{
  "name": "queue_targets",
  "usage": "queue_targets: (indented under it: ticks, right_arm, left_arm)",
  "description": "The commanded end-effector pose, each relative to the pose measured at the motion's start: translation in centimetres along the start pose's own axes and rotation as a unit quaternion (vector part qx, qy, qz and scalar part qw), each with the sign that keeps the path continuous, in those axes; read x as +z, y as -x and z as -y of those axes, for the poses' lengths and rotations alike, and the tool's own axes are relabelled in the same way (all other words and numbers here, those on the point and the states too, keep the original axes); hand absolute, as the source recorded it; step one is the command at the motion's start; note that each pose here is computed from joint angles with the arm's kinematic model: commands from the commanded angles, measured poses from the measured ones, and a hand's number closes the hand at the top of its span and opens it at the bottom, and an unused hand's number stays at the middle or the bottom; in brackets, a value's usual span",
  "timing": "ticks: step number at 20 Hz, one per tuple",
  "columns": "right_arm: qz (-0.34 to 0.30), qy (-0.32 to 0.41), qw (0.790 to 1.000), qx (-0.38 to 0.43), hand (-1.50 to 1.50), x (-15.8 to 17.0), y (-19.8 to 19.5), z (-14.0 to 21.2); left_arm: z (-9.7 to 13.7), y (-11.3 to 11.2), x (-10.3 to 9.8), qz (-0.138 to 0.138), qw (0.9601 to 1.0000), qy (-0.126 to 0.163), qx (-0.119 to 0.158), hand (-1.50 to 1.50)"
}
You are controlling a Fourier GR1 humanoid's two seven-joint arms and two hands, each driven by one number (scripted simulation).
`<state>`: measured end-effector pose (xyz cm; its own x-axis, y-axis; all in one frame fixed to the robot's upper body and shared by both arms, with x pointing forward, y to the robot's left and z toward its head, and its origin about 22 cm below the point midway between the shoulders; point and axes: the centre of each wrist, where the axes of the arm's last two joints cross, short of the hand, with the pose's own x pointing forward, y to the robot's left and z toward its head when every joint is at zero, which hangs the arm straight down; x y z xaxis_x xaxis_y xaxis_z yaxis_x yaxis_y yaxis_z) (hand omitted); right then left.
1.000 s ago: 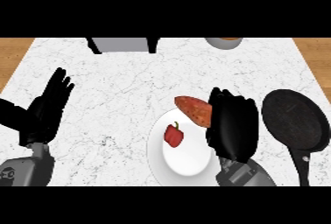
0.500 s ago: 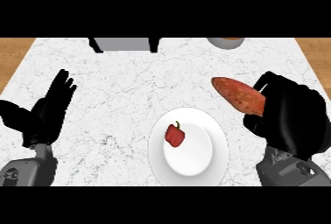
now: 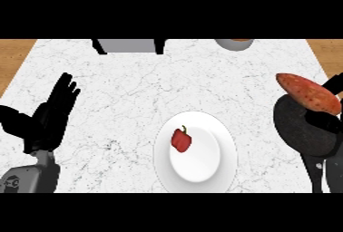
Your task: Pick the sweet potato from the plate and place it in the pan
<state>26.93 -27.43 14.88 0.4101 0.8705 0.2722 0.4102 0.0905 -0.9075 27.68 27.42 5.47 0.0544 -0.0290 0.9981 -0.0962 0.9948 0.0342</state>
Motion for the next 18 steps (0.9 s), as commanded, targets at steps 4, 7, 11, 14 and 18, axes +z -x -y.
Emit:
queue_targets:
  ticks: [4, 7, 11, 14, 18]
  right_arm:
    - [-0.005, 0.004, 1.0, -0.024, 1.5, -3.9, 7.9, -1.4]
    - [0.001, -0.016, 0.999, -0.032, 1.5, -4.6, 9.9, -5.7]
    - [0.023, -0.05, 0.997, -0.057, 1.5, -5.4, 11.1, -8.9]
    - [0.026, -0.05, 0.998, -0.04, 1.5, -5.9, 13.5, -10.9]
    - [-0.038, -0.108, 0.993, -0.029, 1.5, -5.6, 14.5, -13.2]
  left_arm:
    - [0.3, 1.2, -0.9, -0.004, 0.9999, 0.011, 0.005, 0.0]
    - [-0.4, -1.1, -0.6, 0.003, 0.9999, 0.004, -0.015, 0.0]
    - [-1.2, -1.2, -0.6, 0.01, 0.9999, 0.001, 0.0, 0.0]
    - [1.6, -0.7, 0.6, 0.006, 0.9999, 0.016, -0.001, 0.0]
    - [1.1, -1.2, -0.7, 0.006, 0.9999, 0.01, 0.001, 0.0]
